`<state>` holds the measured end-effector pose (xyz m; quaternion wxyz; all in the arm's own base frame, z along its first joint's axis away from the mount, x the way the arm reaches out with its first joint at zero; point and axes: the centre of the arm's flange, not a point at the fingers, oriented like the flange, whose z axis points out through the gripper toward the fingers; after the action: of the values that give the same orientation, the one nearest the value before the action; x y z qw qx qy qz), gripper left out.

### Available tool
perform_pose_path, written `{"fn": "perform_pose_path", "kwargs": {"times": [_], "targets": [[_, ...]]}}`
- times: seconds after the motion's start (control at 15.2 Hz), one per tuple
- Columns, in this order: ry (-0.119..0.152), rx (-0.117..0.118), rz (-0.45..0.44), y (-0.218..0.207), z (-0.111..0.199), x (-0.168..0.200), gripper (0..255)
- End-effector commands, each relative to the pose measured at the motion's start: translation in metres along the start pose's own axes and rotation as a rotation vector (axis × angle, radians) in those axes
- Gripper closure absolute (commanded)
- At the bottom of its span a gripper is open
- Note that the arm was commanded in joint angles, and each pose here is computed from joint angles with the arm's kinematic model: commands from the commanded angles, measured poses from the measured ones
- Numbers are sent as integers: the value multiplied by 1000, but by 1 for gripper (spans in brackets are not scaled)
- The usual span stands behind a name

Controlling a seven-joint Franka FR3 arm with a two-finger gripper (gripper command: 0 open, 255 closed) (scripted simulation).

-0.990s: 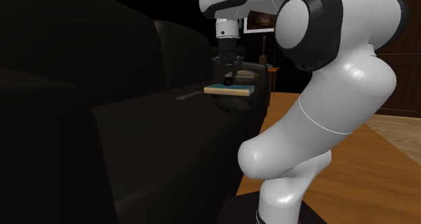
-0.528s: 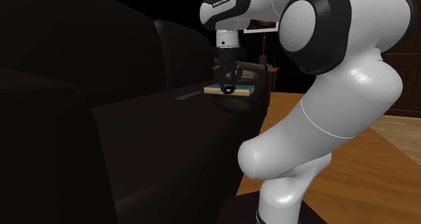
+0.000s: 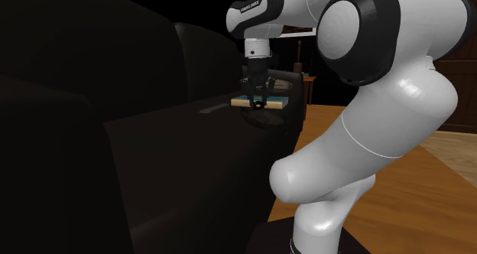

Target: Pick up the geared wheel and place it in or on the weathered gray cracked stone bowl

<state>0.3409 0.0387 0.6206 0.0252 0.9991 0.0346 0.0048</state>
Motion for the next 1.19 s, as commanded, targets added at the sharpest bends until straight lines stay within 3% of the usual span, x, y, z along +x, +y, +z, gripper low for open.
{"fn": "perform_pose_path", "kwargs": {"times": [0.0,0.07,0.4,0.66,1.12], "targets": [[0,0,0,0,0,0,255],[0,0,0,0,0,0,0],[0,0,0,0,0,0,0],[0,0,0,0,-50,0,0],[0,0,0,0,-50,0,0]]}}
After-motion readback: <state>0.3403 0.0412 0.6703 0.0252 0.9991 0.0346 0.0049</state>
